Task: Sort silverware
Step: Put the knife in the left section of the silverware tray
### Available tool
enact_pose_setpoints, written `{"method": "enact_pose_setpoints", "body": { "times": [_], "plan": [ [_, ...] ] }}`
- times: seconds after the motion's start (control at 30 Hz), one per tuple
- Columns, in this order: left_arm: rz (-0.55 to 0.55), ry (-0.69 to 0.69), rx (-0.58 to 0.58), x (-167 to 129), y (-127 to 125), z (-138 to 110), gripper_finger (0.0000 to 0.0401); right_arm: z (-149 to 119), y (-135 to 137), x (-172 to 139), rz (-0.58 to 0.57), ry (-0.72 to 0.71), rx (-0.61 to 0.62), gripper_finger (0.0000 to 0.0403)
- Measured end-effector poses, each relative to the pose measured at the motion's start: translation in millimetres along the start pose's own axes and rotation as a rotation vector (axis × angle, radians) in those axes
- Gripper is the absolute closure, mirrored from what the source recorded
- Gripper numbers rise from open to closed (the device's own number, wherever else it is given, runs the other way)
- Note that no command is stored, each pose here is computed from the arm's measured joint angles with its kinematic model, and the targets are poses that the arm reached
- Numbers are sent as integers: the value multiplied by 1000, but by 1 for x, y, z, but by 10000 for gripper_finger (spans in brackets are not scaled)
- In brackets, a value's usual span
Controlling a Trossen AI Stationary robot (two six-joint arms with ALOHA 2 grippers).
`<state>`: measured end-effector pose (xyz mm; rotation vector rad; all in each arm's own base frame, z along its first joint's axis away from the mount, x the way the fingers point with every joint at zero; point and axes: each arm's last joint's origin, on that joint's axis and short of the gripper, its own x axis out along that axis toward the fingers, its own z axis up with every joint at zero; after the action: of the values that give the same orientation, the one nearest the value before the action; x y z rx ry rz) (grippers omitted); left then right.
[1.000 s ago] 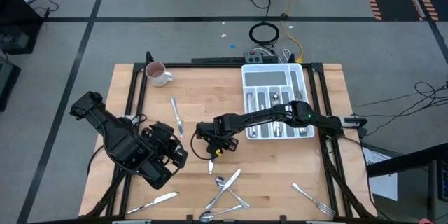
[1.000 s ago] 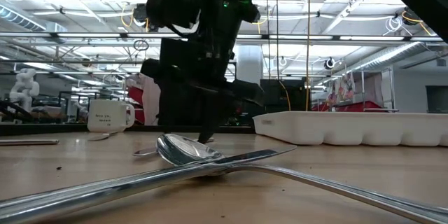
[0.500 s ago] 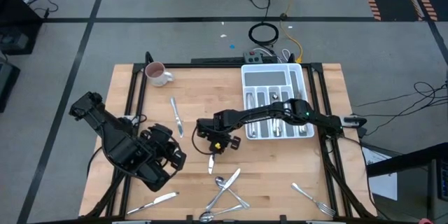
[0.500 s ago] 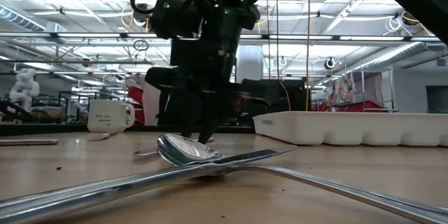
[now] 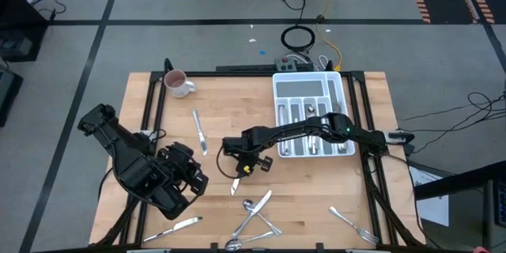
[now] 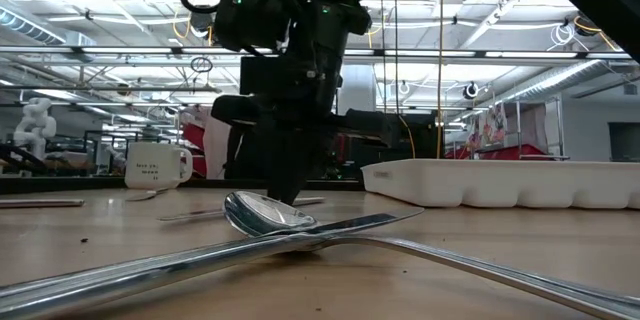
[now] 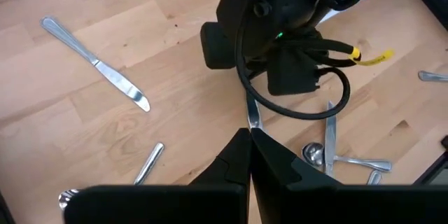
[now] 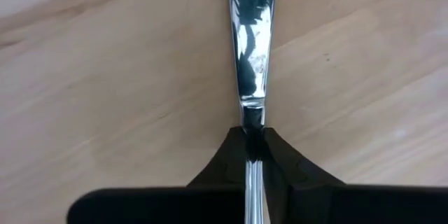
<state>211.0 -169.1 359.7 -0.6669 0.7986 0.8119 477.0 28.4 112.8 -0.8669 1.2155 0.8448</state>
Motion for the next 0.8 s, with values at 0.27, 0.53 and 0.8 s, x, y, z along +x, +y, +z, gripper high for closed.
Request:
{"method": "enact_pose_setpoints", "body": {
  "times": [0.27, 0.53, 0.8],
  "plan": [
    [-1, -13, 7, 0, 0, 1, 389, 6, -7, -24, -11, -3, 60, 403],
    [-5, -34, 9, 0, 0, 1, 389, 5, -9, -40, -2, 69, 69, 402],
    [-9, -57, 36, 0, 0, 2, 389, 7, -9, -62, -17, 105, 89, 402]
  ]
}}
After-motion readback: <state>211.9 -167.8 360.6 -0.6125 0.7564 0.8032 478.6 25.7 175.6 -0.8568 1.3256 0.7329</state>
